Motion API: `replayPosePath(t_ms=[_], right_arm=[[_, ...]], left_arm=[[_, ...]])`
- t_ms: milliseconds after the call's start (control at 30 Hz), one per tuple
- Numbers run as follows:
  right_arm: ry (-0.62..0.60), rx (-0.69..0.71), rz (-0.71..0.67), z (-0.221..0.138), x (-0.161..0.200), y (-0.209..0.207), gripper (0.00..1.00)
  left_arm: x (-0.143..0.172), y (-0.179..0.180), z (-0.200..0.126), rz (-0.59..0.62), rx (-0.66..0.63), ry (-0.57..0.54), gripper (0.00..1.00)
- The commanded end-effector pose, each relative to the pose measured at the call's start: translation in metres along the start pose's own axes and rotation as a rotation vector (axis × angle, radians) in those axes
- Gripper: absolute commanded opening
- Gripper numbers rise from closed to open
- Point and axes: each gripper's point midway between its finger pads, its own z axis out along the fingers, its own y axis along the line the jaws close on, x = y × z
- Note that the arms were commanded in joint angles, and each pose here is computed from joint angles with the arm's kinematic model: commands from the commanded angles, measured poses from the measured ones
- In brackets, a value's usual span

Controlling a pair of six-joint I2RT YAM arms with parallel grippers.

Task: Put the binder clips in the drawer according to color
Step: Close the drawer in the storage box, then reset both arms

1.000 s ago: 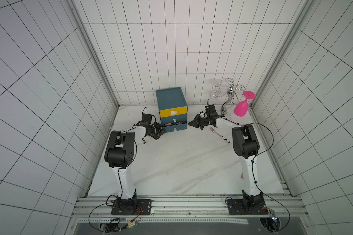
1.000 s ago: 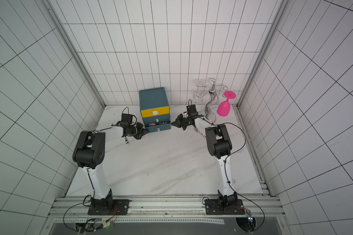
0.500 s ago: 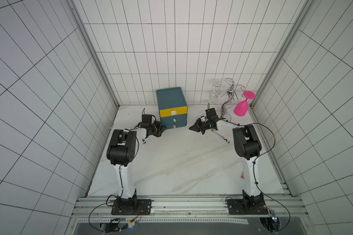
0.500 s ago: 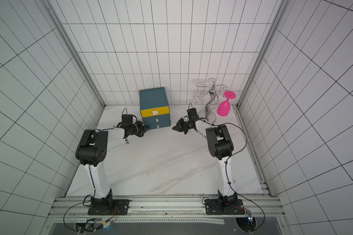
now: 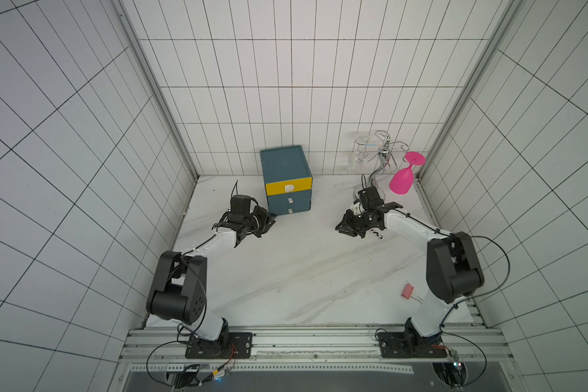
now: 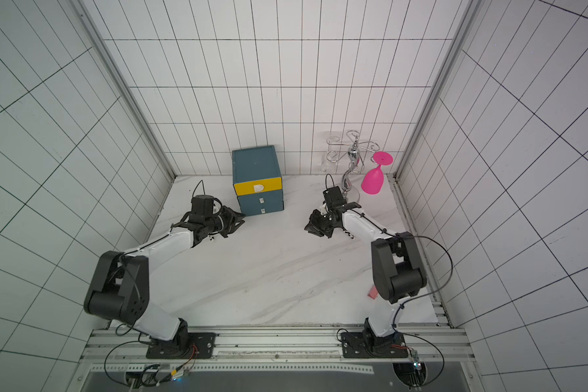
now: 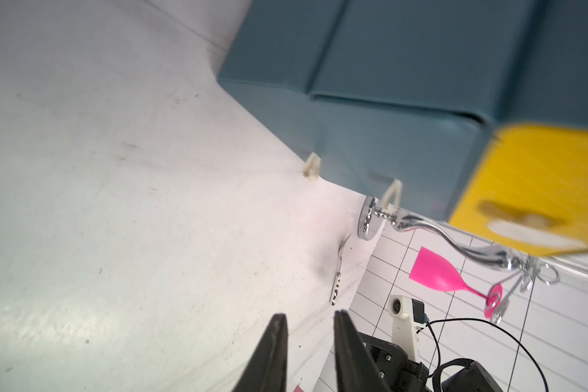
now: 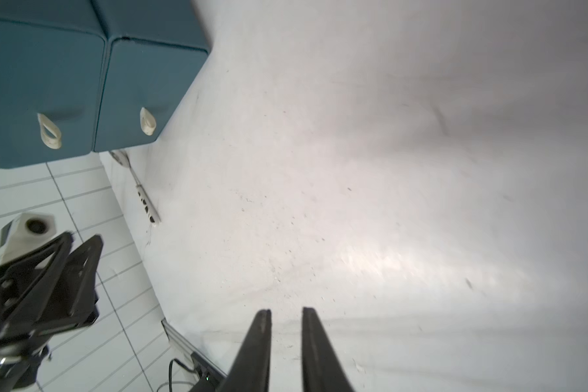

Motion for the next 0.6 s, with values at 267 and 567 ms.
replayPosePath(t_ms=[267,567], right_arm=[[-0.432,0.466,-0.049,-0.158,0.004,-0.090,0.49],[-0.841,0.487,-0.241,-0.237,-0.019,-0.075,0.69]], left_arm=[[-0.006,-0.001,-0.131,0.399,-0.198,-0.357,0.49],[-0.039,-0.009,-0.223,0.562,-0.315,-0.758,0.76]])
